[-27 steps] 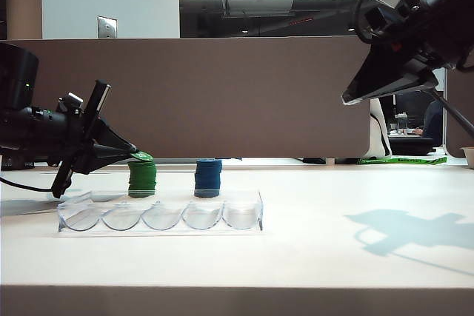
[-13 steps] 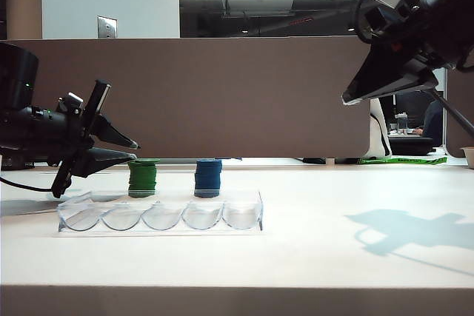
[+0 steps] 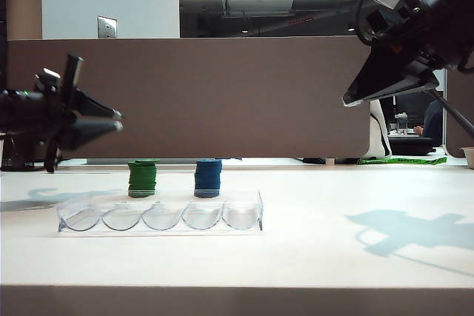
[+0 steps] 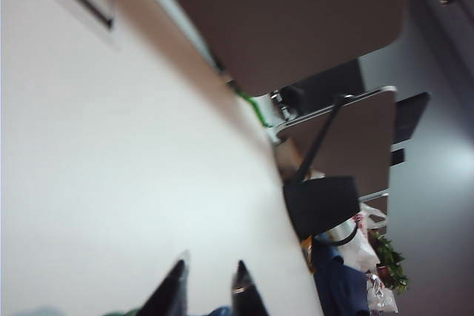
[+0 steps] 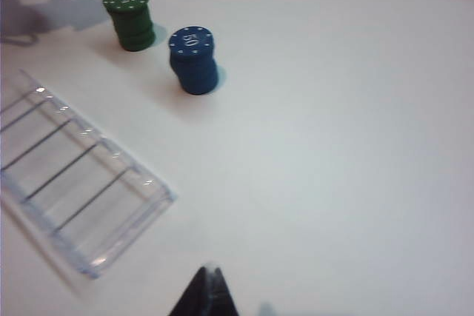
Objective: Pick up the chip in the box and place it on the pile of chips with the same color.
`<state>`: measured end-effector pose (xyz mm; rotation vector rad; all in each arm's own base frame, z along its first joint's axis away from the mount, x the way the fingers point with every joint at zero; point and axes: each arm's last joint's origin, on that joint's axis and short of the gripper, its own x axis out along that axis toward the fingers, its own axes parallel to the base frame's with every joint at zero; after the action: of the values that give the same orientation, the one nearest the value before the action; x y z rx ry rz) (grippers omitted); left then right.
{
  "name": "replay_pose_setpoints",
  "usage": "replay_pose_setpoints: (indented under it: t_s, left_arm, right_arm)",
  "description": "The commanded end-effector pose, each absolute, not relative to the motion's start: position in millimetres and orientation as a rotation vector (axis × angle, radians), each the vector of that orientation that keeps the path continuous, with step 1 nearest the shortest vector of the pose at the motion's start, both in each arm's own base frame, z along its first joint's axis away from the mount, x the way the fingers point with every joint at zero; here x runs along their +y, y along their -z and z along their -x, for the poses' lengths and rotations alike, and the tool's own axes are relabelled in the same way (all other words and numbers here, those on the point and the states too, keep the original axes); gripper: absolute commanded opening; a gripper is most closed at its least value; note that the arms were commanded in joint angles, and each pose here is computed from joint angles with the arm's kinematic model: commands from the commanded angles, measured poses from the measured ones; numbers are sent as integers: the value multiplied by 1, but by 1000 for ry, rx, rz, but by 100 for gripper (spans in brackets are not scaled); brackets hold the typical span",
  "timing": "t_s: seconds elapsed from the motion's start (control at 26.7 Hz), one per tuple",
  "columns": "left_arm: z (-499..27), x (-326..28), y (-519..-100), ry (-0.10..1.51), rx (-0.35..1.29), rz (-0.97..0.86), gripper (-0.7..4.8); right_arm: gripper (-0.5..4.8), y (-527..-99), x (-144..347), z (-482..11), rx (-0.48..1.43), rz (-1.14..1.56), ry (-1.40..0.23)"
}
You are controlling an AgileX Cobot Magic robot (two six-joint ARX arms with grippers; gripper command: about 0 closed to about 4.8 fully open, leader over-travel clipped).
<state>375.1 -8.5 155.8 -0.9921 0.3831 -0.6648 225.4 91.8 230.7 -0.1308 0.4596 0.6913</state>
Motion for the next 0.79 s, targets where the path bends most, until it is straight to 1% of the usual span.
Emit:
replay_pose_setpoints:
  t_s: [0.04, 0.15, 0.34, 0.79]
  left_arm:
    - [-374, -4, -170, 748, 272, 931, -5]
    - [-372, 1, -179, 778, 153, 824, -5]
    - [-369, 10, -189, 790, 14, 718, -5]
    - [-365, 23, -203, 726, -62, 577, -5]
  right_arm:
    - [-5, -237, 90, -229, 390, 183, -582]
    - [-5, -244, 85, -234, 328, 186, -504]
    - [-5, -253, 74, -235, 266, 154, -457]
    - [-5, -274, 45, -222, 201, 130, -353]
